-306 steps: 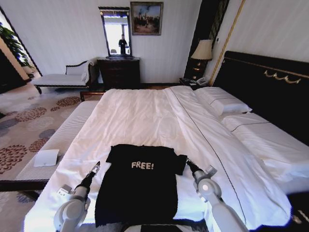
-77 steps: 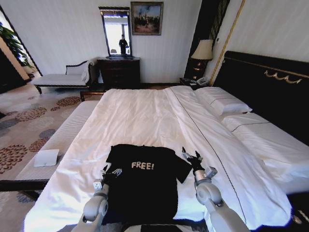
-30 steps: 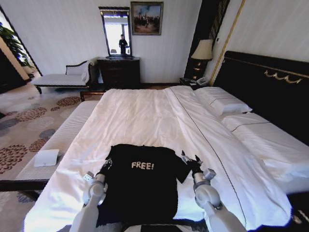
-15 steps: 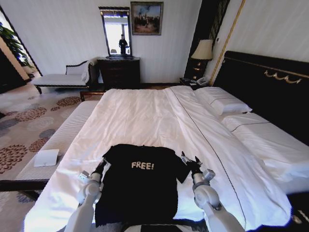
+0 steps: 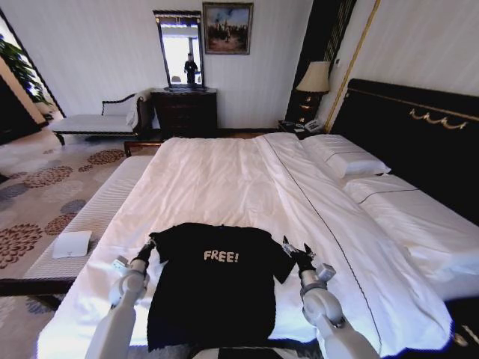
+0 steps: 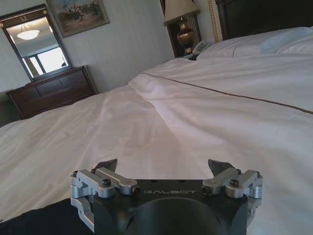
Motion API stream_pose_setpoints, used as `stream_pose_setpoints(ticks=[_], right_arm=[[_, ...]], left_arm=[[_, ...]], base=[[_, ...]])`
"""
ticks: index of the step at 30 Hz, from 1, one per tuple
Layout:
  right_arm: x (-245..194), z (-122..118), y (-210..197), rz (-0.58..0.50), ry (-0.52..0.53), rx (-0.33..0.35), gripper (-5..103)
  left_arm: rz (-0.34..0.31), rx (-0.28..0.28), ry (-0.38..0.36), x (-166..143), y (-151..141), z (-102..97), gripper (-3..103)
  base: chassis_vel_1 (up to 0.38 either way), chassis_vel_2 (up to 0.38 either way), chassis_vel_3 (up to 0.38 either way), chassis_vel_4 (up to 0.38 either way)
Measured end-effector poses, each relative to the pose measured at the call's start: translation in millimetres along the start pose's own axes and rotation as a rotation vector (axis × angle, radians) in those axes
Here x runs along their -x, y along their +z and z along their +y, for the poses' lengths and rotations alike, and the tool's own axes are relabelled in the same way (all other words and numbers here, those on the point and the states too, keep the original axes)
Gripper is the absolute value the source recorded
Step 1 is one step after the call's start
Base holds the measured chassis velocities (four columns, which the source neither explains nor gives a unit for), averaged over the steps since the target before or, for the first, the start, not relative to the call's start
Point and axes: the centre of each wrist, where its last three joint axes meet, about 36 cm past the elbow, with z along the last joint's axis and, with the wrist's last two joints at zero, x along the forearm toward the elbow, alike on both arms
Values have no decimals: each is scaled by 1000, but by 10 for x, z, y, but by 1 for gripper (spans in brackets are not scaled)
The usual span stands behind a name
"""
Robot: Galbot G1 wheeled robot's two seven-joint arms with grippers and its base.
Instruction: Fold the clothes on the bed.
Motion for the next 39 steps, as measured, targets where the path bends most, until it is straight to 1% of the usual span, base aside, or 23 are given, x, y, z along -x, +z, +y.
stream_pose_setpoints(ticks=[3,9,13,16,18,21,22,24,26,28,29,30,31,33,34,36,37,38,39], right_arm=[[20,15,-13,-4,-1,8,100],[25,13,16,2,5,13,100],[18,20,64,11,9,17,100],[30,36,61,9,6,18,100],[38,45,55,8,5,18,100],[69,46,25,4,2,13,100],[69,46,25,4,2,13,100],[103,21,22,5,7,10,100],[120,7,20,5,11,9,100],[158,-18,-6,3,12,12,100],[177,-23,-32,3,7,26,100],[177,-23,-32,3,7,26,100],[189,-26,-50,5,2,40,100],[207,-42,-75,4,-32,99,100],[207,-42,-75,4,-32,99,100],[248,-87,-93,16,-75,168,100],[304,-119,-126,28,-98,194,100],[366,-143,-165,39,-118,212,100],[366,-143,-165,39,-118,212,100]], left_arm=[[-2,16,-13,36,-70,67,0],[11,23,-37,134,-66,161,0],[24,4,-62,225,48,188,0],[27,-4,-66,228,112,171,0],[29,-8,-66,209,141,159,-2],[31,-15,-72,103,184,164,14],[31,-15,-72,103,184,164,14],[27,-28,-84,4,188,207,24],[24,-36,-94,-34,184,229,24],[13,-48,-122,-142,157,294,35],[5,-57,-131,-205,133,311,41],[5,-57,-131,-205,133,311,41],[-2,-66,-136,-261,113,320,46],[-13,-78,-134,-374,83,263,57],[-13,-78,-134,-374,83,263,57],[-19,-81,-97,-510,55,93,68],[-20,-77,-81,-591,56,28,68],[-18,-71,-69,-667,64,-28,74],[-18,-71,-69,-667,64,-28,74]], base=[[0,0,0,0],[0,0,0,0],[0,0,0,0],[0,0,0,0],[0,0,0,0],[0,0,0,0],[0,0,0,0],[0,0,0,0],[0,0,0,0],[0,0,0,0],[0,0,0,0],[0,0,0,0],[0,0,0,0],[0,0,0,0],[0,0,0,0],[0,0,0,0],[0,0,0,0],[0,0,0,0],[0,0,0,0]])
